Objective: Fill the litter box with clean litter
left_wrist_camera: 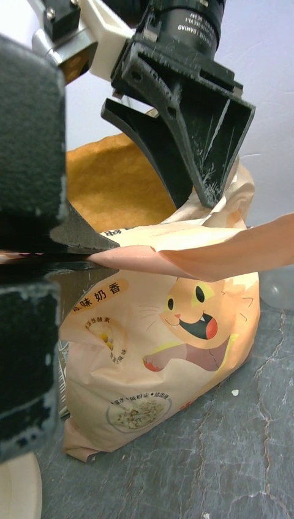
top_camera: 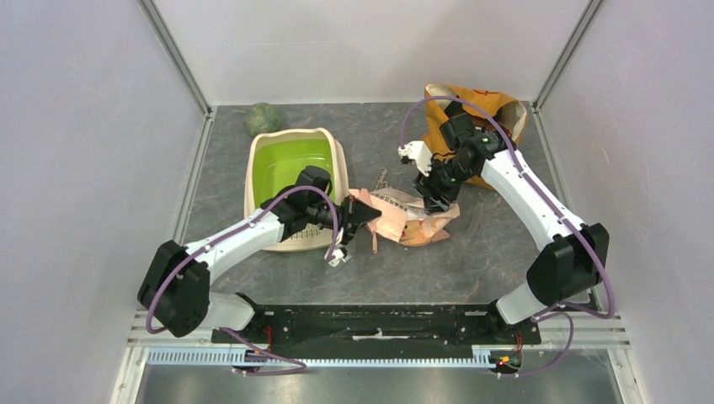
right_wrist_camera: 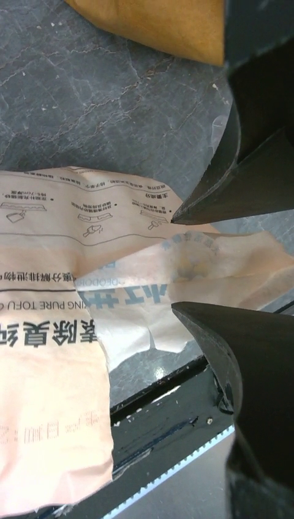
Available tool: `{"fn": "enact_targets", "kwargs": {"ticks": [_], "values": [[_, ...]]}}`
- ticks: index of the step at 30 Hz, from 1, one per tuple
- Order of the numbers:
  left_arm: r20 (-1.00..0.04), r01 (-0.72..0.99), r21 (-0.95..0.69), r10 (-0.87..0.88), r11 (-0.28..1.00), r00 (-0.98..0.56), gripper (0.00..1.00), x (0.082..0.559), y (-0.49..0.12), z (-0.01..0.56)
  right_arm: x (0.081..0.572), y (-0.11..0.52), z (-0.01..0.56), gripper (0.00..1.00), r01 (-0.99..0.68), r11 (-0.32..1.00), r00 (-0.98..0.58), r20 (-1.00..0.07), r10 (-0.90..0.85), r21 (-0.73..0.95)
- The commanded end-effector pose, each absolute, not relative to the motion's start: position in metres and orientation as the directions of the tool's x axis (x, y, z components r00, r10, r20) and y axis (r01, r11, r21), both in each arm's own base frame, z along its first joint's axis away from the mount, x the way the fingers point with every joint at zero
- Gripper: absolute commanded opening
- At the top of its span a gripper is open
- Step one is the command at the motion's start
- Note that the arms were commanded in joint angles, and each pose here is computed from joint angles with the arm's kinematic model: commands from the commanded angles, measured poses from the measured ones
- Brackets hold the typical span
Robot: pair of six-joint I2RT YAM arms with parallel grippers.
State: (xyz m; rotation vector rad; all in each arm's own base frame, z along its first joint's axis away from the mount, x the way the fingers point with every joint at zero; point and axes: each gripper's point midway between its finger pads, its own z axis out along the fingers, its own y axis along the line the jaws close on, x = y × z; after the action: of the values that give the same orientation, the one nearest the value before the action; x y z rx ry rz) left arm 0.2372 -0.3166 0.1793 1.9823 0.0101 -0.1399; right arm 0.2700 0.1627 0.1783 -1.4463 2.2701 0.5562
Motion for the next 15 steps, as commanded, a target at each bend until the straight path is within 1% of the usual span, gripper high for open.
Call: {"fn": "enact_targets", "kwargs": {"ticks": [1,4,6,8,9,11,12,13,14,15], "values": [[0.055,-0.105,0.933,-0.152,-0.345,0.987,0.02,0.231,-0.321,0.208,0.288,0.164,0.180,0.55,-0.910,0.410,-0.373,-0.540,-0.755,0.056],[0.057,-0.108,0.933,-0.155,-0.342,0.986,0.02,0.232,-0.323,0.209,0.290,0.169,0.182,0.55,-0.909,0.411,-0.376,-0.554,-0.742,0.067],[0.056,-0.103,0.935,-0.146,-0.340,0.988,0.02,0.235,-0.323,0.211,0.289,0.170,0.175,0.58,-0.912,0.406,-0.374,-0.538,-0.755,0.065],[0.038,-0.077,0.941,-0.123,-0.331,0.992,0.02,0.239,-0.325,0.216,0.284,0.168,0.163,0.58,-0.919,0.390,-0.366,-0.507,-0.780,0.063],[0.028,-0.062,0.943,-0.110,-0.326,0.994,0.02,0.241,-0.325,0.219,0.282,0.167,0.159,0.57,-0.923,0.380,-0.357,-0.498,-0.790,0.060],[0.006,-0.032,0.946,-0.081,-0.323,0.997,0.02,0.246,-0.326,0.223,0.280,0.163,0.149,0.53,-0.923,0.383,-0.358,-0.480,-0.801,0.051],[-0.003,-0.018,0.947,-0.064,-0.322,0.998,0.02,0.249,-0.325,0.225,0.278,0.162,0.146,0.48,-0.924,0.379,-0.356,-0.475,-0.805,0.050],[-0.012,-0.004,0.948,-0.049,-0.318,0.999,0.02,0.251,-0.325,0.227,0.279,0.162,0.145,0.40,-0.923,0.381,-0.359,-0.471,-0.806,0.051],[-0.032,0.021,0.950,-0.029,-0.312,0.999,0.02,0.254,-0.325,0.229,0.279,0.162,0.145,0.23,-0.919,0.391,-0.369,-0.471,-0.801,0.054],[-0.049,0.045,0.949,-0.005,-0.312,0.999,0.02,0.257,-0.324,0.231,0.281,0.164,0.149,0.09,-0.914,0.401,-0.378,-0.480,-0.792,0.058]]}}
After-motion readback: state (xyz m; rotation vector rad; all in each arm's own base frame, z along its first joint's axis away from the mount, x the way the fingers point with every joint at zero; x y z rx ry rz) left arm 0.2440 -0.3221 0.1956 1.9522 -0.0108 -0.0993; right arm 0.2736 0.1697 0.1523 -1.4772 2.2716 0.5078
